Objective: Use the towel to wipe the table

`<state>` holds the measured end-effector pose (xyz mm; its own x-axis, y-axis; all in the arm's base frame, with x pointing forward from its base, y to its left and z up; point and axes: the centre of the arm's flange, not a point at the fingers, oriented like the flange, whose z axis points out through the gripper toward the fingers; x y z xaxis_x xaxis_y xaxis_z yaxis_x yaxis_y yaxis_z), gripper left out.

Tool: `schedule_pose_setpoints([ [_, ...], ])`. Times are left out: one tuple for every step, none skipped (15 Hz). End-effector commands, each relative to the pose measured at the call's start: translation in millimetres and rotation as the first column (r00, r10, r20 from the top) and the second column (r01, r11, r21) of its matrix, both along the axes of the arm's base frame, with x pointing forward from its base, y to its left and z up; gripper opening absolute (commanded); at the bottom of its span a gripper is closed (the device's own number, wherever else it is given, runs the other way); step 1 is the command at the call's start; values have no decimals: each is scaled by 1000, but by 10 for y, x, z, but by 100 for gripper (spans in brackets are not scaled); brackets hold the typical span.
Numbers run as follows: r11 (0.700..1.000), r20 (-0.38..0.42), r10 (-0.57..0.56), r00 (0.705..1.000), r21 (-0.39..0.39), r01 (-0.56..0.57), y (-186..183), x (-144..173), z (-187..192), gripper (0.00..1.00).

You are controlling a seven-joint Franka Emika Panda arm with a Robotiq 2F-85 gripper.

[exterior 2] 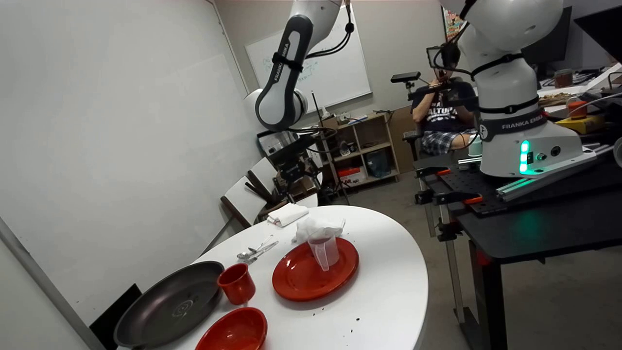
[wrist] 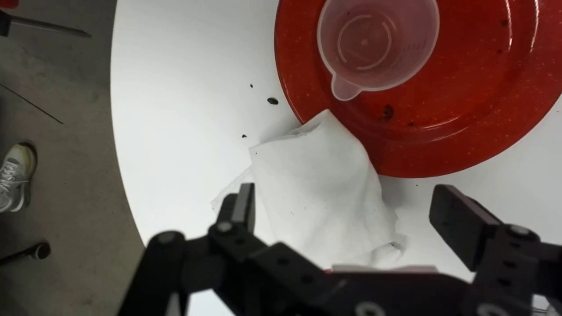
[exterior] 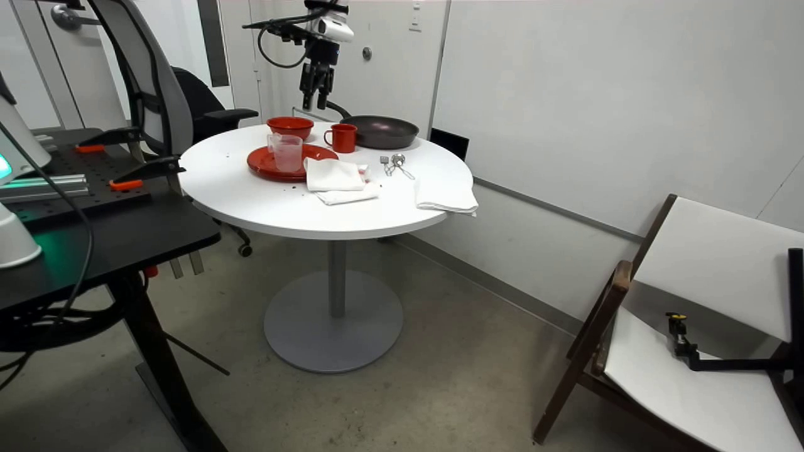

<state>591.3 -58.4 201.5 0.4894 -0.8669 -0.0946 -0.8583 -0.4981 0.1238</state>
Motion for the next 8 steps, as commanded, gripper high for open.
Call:
schedule_pose_setpoints([
  [1000,1,8,1000,3,-8,9,9,-1,100],
  [1000,3,14,1000,5,-14,15,17,0,100],
  [1000,4,18,1000,5,-18,19,22,3,100],
  [1000,4,19,1000,6,-19,20,24,4,100],
  [1000,4,20,1000,6,-20,19,24,4,100],
  [1000,4,20,1000,6,-20,19,24,4,100],
  [1000,4,20,1000,6,-20,19,24,4,100],
  [1000,21,22,1000,-2,-22,33,3,74,100],
])
